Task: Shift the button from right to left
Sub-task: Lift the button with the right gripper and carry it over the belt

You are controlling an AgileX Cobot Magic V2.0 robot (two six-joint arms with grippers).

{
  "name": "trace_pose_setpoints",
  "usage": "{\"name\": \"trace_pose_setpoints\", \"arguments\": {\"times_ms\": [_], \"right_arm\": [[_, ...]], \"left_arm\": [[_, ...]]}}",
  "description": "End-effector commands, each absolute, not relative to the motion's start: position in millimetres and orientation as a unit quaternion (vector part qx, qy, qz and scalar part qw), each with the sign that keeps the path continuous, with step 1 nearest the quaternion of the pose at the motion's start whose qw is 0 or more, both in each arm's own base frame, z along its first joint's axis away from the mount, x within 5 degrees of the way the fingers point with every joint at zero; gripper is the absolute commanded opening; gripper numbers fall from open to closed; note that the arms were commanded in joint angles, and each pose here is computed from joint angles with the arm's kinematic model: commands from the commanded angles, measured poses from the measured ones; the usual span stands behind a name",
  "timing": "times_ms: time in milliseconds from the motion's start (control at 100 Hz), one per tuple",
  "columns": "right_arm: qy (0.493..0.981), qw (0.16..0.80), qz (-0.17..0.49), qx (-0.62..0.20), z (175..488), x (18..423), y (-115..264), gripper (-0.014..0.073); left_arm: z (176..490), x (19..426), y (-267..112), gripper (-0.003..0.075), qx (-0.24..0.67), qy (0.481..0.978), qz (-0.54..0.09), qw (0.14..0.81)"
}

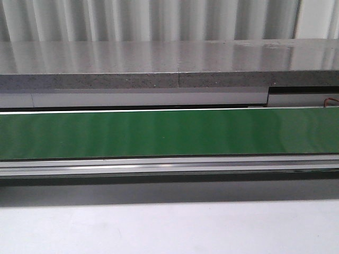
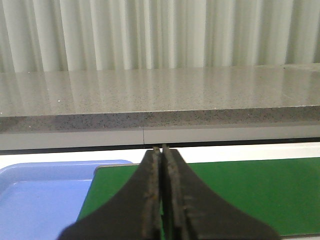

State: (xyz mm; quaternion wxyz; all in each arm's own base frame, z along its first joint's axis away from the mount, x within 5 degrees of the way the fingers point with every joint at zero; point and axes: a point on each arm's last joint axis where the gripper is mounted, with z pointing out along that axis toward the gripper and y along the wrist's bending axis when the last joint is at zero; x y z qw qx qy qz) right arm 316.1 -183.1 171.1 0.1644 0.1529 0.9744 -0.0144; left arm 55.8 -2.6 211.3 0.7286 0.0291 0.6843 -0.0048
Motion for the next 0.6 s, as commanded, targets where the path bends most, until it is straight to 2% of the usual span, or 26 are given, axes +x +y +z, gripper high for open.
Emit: {"name": "trace_pose_setpoints", "arguments": {"times_ms": [0, 60, 100, 250, 300, 430, 590], "right_arm": [[0.966, 0.207, -0.033, 0.149, 189, 322, -189, 0.0613], [0.968, 0.202, -0.032, 0.149, 184, 323, -189, 0.0599], [0.968, 0.199, -0.031, 0.149, 182, 323, -190, 0.0560], [0.969, 0.191, -0.025, 0.151, 177, 324, -189, 0.0294], [0.969, 0.192, -0.024, 0.152, 178, 324, -189, 0.0244], [0.966, 0.204, -0.022, 0.157, 187, 323, -187, 0.0239], [0.955, 0.245, -0.021, 0.164, 223, 316, -180, 0.0239]], "left_arm": [[213, 53, -4, -0.0020, 0.029, 0.649, -0.015, 0.760], [213, 53, -4, -0.0020, 0.029, 0.649, -0.015, 0.760], [213, 53, -4, -0.0020, 0.029, 0.649, -0.015, 0.760], [213, 53, -4, -0.0020, 0.029, 0.649, -0.015, 0.760], [213, 53, -4, -0.0020, 0.029, 0.649, -0.015, 0.760], [213, 53, -4, -0.0020, 0.029, 0.649, -0.015, 0.760], [213, 53, -4, -0.0020, 0.029, 0.649, -0.015, 0.760]]}}
